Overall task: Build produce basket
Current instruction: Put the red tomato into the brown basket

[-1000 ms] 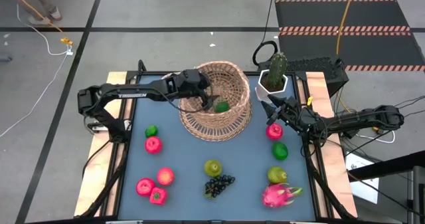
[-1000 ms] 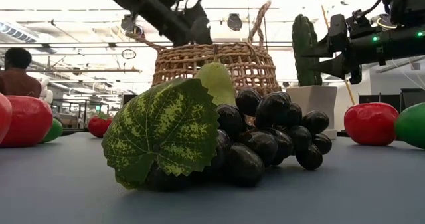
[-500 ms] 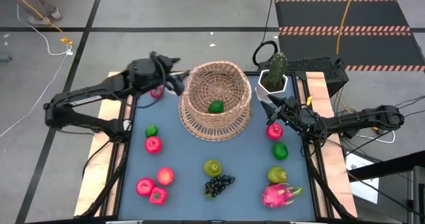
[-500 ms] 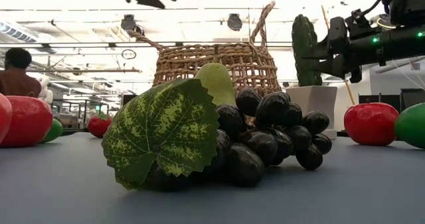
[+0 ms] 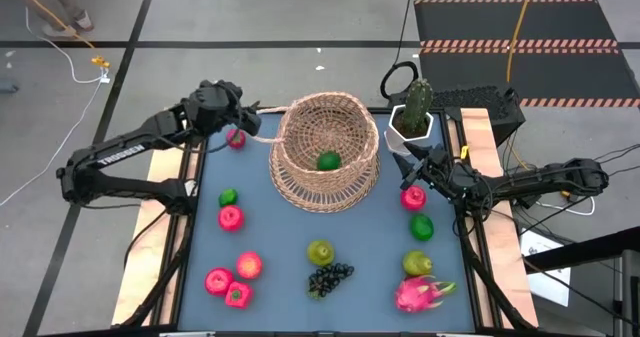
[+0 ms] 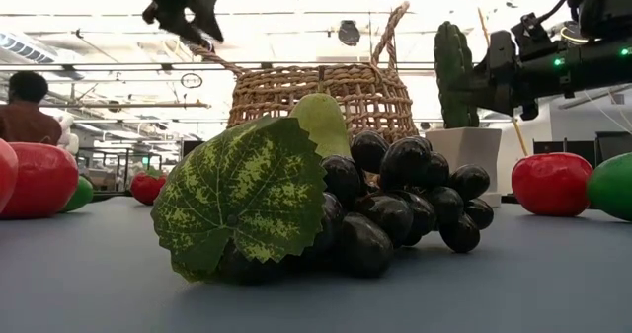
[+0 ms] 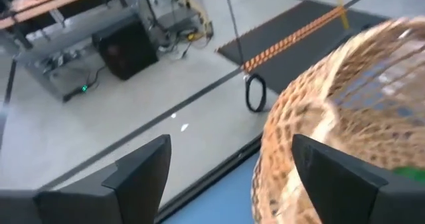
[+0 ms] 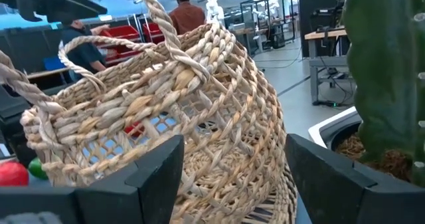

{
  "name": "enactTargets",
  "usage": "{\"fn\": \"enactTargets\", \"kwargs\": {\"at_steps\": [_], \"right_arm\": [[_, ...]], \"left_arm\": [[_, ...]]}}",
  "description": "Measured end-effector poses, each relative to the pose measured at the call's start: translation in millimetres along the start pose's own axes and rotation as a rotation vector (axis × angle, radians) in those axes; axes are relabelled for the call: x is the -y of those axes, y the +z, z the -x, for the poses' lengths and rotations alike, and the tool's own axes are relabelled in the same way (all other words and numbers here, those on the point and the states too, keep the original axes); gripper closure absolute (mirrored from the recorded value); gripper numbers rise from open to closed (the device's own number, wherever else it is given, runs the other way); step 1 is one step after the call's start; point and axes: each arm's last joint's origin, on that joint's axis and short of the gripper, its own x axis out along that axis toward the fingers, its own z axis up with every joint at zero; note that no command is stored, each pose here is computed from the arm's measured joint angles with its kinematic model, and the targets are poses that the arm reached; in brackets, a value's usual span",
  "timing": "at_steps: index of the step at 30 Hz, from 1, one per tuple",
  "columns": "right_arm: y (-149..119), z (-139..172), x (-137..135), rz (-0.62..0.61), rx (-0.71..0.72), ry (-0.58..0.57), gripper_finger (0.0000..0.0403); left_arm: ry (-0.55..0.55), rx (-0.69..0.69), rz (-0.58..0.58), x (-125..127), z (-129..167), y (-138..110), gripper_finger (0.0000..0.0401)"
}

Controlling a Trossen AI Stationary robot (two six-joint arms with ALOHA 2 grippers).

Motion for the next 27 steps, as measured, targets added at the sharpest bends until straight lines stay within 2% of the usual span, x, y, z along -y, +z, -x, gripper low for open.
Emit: {"fn": "enactTargets", "kwargs": {"at_steps": [7, 11, 17, 20, 23, 25, 27], "right_arm": [[-1, 0, 0, 0.011, -0.011, -0.006, 0.0147], [-1, 0, 0, 0.021, -0.011, -0.007, 0.0147], [-1, 0, 0, 0.005, -0.011, -0.008, 0.0147], [-1, 0, 0, 0.005, -0.01, -0.009, 0.0147], [-1, 0, 1, 0.006, -0.009, -0.014, 0.0147], [-1, 0, 1, 0.012, -0.005, -0.034, 0.0147], [-1, 0, 2, 0.025, 0.002, -0.05, 0.0147]], "left_arm": [[0.097, -0.007, 0.116, -14, -13, -46, 0.0058], [0.075, -0.011, 0.171, -14, -31, -75, 0.0069], [0.214, -0.078, 0.256, -24, -55, -113, 0.0091], [0.202, -0.064, 0.263, -27, -56, -113, 0.0095], [0.067, -0.019, 0.22, -24, -51, -97, 0.0095], [-0.053, 0.059, 0.193, -21, -43, -79, 0.0095], [-0.127, 0.132, 0.182, -18, -32, -63, 0.0096]]}}
